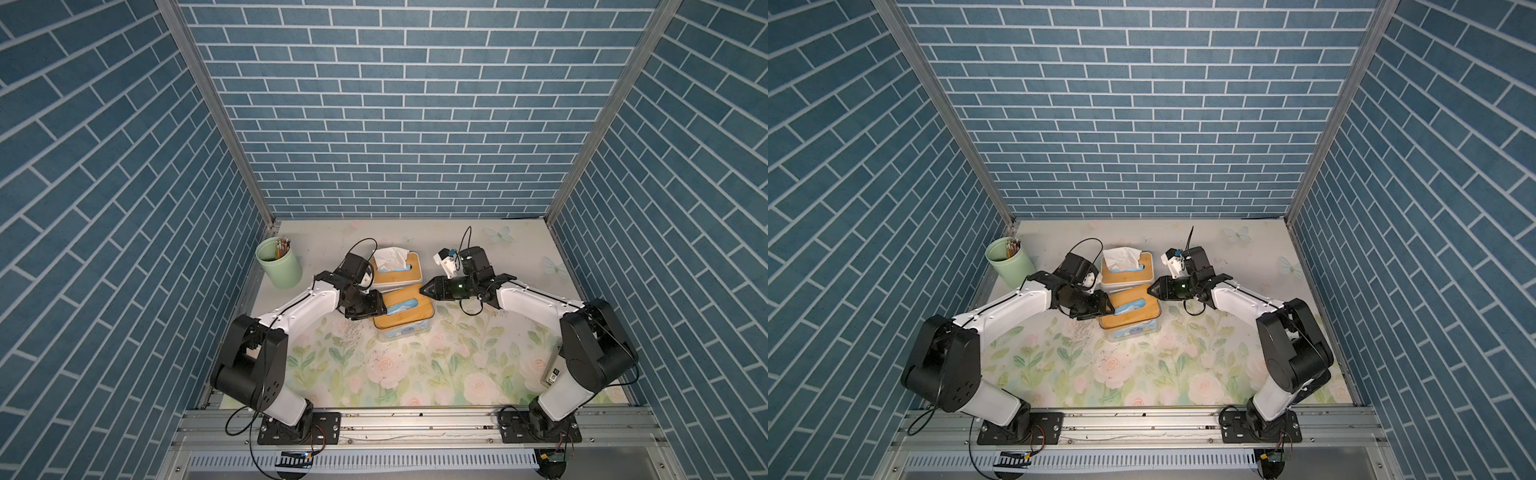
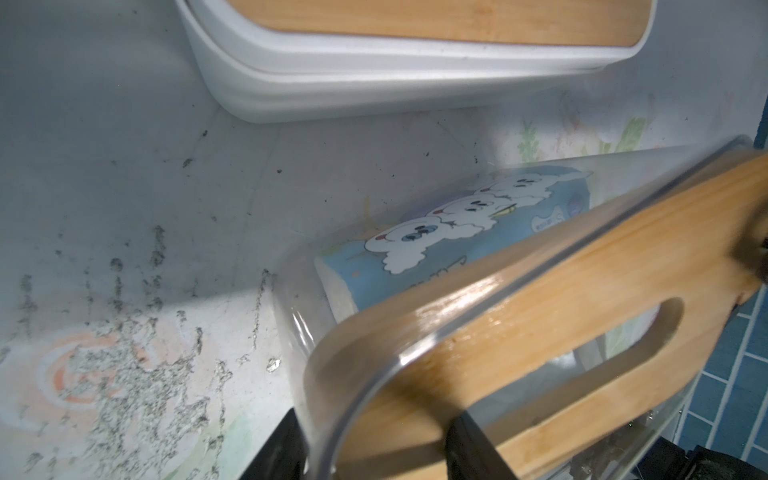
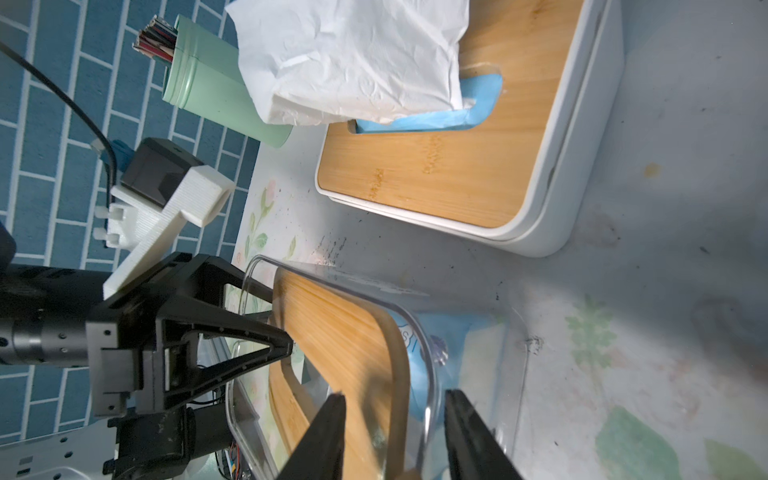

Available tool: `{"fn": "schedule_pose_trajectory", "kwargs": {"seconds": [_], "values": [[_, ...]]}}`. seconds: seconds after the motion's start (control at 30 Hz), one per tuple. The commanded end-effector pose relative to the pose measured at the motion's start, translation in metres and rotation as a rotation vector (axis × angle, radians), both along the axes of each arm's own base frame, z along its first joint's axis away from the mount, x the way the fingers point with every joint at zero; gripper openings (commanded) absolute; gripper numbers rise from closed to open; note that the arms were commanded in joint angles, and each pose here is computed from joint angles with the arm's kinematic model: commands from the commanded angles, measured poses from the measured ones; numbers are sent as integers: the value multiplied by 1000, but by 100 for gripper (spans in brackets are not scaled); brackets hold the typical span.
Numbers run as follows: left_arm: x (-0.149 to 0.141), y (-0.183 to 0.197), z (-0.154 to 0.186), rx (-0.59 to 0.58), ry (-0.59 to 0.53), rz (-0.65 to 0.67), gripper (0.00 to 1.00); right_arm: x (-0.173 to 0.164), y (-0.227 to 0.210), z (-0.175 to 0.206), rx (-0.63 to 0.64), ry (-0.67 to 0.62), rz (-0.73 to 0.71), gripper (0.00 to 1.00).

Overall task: Put the tissue paper into the tissue box
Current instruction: Close the box lid on the tissue box, then pull the paper towel from the tissue box.

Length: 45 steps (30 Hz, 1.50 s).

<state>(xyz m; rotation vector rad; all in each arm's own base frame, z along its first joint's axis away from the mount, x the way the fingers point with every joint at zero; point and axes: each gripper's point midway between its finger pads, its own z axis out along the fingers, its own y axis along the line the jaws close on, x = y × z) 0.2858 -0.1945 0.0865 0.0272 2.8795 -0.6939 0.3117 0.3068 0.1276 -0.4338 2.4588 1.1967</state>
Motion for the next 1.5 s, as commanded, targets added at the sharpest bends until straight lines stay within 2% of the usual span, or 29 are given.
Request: {"fn": "schedule_pose_trajectory", "kwargs": {"seconds": [0.0,0.57,0.77,0.9,0.97,1.1,1.37,1.47], "values": [[-11,8,-15,71,56,-7,45,-6,9,3,16,-9,55,38],[-17,1,-22,46,129,-9,45,-22,24,3,44,2,119,25],[-16,0,-22,45,130,-5,45,-16,15,-4,3,-2,80,25],[-15,0,-18,40,113,-3,46,-3,0,-4,-41,-30,27,33],[-12,0,-12,37,95,-3,48,1,-6,-2,-52,-45,9,41],[-5,-2,0,28,53,-1,54,3,-15,1,-98,-77,-5,48],[5,1,22,25,-48,4,77,4,-37,15,-223,-204,-42,52],[10,9,34,63,-113,12,81,-3,-38,15,-245,-215,-31,52]]}}
